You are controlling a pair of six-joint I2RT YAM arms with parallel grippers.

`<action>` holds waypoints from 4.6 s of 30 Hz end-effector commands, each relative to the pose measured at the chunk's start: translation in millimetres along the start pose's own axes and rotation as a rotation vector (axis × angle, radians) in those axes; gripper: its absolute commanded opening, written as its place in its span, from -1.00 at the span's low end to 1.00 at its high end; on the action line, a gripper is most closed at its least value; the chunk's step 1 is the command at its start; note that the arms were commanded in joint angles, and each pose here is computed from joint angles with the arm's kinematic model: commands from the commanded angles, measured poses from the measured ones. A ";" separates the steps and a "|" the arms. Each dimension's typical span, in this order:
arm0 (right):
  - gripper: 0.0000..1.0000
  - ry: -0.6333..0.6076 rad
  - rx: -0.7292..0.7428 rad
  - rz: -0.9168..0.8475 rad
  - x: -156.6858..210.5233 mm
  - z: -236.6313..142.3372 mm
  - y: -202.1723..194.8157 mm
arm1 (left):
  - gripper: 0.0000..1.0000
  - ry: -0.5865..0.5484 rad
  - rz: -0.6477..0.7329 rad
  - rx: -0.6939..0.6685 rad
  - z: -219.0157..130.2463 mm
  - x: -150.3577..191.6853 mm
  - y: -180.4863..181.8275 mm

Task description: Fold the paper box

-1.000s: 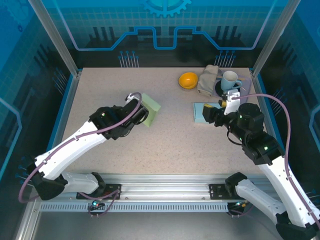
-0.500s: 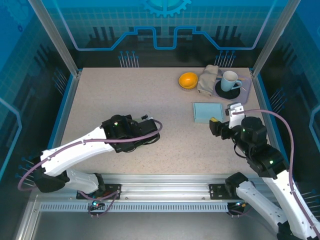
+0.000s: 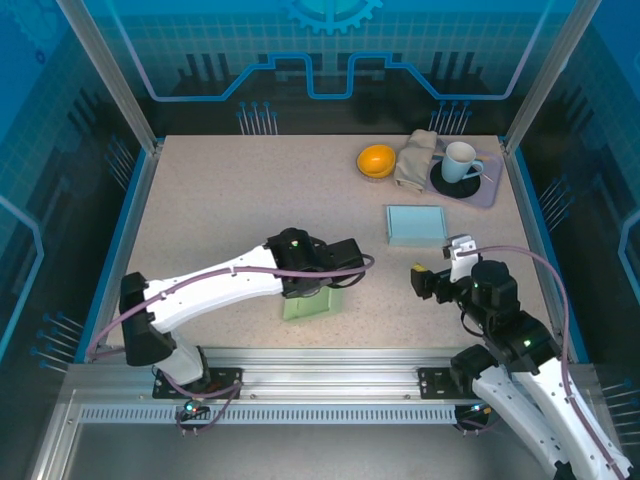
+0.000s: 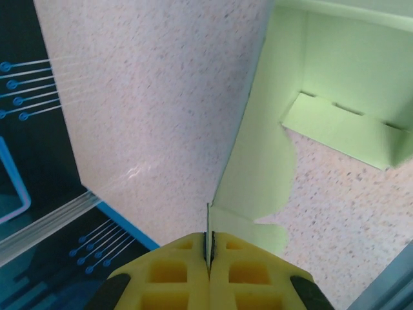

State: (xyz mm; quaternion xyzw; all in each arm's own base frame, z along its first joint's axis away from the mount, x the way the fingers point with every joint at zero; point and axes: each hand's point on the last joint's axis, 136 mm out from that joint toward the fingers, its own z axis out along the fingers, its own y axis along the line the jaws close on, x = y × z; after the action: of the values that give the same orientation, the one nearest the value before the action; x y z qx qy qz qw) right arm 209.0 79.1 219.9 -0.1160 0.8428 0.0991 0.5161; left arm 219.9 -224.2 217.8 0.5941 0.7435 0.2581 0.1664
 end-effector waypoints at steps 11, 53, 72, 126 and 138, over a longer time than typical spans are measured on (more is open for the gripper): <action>0.82 -0.001 -0.005 0.071 -1.3 -4.0 -0.4 | -0.79 -0.063 0.036 0.052 29.6 -69.8 -11.2; 0.62 0.298 -0.274 -0.591 -32.3 50.8 161.9 | 0.31 -0.650 -1.434 -0.013 -46.3 142.8 94.6; 0.32 0.518 -0.134 -0.975 -20.6 139.3 182.3 | 0.51 -0.630 -1.389 -0.014 -10.2 167.8 29.0; -1.00 0.119 -0.410 -1.049 -44.3 96.5 176.5 | 0.44 -0.331 -2.065 0.728 33.0 -27.3 50.7; -1.00 0.170 -0.336 -1.052 -20.8 117.3 177.6 | 0.13 -0.246 -2.008 0.653 61.6 -29.2 30.0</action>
State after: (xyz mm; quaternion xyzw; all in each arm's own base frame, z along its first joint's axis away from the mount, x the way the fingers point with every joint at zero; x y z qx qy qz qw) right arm 259.3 269.5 191.4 -0.6229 0.6852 -0.0493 0.3742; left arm 287.9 -227.0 188.1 -0.2832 0.8962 -0.2710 0.2077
